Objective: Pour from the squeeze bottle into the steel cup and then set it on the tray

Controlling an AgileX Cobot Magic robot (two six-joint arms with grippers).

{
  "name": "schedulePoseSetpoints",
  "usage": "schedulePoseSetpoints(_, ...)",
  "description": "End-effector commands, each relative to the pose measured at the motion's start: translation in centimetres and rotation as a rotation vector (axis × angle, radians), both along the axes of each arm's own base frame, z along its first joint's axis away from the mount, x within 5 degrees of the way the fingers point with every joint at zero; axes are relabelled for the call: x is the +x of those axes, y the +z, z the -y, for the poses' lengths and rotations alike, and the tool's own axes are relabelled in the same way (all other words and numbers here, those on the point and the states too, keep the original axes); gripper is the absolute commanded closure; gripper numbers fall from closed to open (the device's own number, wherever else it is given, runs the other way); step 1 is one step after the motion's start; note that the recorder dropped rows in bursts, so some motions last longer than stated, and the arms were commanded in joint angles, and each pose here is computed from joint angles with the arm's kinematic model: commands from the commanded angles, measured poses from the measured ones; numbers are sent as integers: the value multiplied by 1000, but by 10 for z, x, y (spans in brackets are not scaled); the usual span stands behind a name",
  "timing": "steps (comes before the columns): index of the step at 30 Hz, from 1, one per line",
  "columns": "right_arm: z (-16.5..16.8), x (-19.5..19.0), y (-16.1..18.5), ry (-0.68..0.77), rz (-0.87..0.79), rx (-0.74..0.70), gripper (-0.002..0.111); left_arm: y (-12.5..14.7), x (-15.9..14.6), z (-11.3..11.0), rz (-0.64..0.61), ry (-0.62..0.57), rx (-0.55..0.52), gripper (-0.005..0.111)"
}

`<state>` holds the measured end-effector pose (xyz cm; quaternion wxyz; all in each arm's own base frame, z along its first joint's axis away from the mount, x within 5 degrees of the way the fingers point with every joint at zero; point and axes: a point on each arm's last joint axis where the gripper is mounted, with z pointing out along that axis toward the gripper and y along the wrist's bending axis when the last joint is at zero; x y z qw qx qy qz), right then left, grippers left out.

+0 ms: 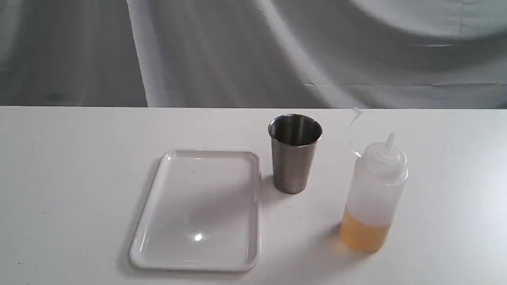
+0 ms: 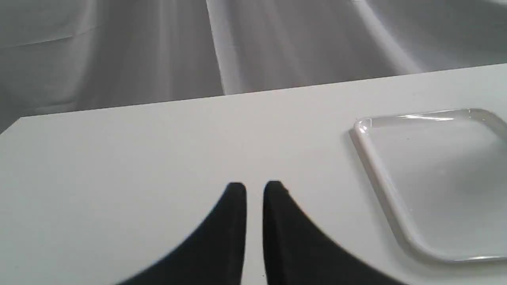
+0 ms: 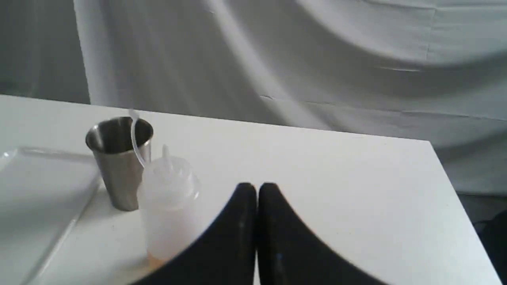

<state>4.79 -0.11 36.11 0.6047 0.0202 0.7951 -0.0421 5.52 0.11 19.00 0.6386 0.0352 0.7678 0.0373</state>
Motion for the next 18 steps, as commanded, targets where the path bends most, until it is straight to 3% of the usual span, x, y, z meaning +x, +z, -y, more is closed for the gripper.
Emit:
schedulePoseSetpoints(1,2,10,18,-14,32,42,108,-1,0,0,8,-1,1,98)
schedulePoseSetpoints(9,6,30,35,-5,73,10,108,-1,0,0,8,-1,1,98)
schedulePoseSetpoints(13,4,45,34,58,58,-74,108,-1,0,0,8,-1,1,98)
schedulePoseSetpoints(18,-6,61,26,154,-2,-72,108,-1,0,0,8,-1,1,98)
